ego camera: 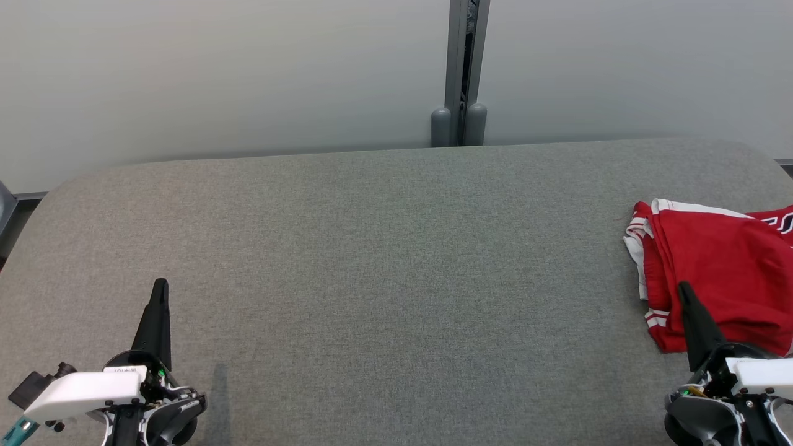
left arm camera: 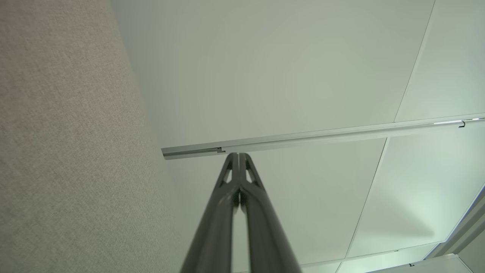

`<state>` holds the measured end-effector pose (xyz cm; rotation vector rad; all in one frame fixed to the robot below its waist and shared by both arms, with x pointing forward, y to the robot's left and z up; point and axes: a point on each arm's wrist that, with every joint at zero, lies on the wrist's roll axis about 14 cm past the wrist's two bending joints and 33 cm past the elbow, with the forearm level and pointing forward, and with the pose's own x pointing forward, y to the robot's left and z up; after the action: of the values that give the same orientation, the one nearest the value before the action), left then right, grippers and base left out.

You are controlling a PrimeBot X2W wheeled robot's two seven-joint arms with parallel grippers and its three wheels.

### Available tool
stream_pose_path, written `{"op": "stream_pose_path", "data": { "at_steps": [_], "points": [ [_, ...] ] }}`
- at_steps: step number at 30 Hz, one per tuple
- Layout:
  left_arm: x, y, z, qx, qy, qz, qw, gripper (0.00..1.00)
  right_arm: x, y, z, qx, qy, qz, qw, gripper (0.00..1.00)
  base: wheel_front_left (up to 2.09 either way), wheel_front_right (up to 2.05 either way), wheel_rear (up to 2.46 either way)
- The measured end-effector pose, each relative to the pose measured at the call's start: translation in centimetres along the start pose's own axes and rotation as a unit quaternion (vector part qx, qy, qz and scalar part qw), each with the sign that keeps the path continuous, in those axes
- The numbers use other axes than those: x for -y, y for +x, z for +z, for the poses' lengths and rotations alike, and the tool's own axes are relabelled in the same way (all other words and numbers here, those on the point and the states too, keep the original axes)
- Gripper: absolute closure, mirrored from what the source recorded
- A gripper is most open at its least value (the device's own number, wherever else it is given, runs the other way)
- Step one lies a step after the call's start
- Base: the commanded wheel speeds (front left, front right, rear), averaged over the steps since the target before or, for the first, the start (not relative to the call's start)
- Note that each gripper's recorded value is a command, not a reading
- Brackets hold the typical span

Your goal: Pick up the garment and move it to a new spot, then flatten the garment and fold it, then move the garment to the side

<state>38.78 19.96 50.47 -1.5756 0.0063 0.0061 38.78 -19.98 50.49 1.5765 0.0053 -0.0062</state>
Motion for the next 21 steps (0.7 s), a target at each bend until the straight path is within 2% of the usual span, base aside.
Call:
{"op": "stream_pose_path", "data": {
  "at_steps": [21],
  "points": [
    [0.0,0.0,0.0,0.0,0.0,0.0,1.0,1.0,0.0,0.0,0.0,0.0,0.0,0.0,1.0,1.0,0.0,0.0,0.0]
  ]
}}
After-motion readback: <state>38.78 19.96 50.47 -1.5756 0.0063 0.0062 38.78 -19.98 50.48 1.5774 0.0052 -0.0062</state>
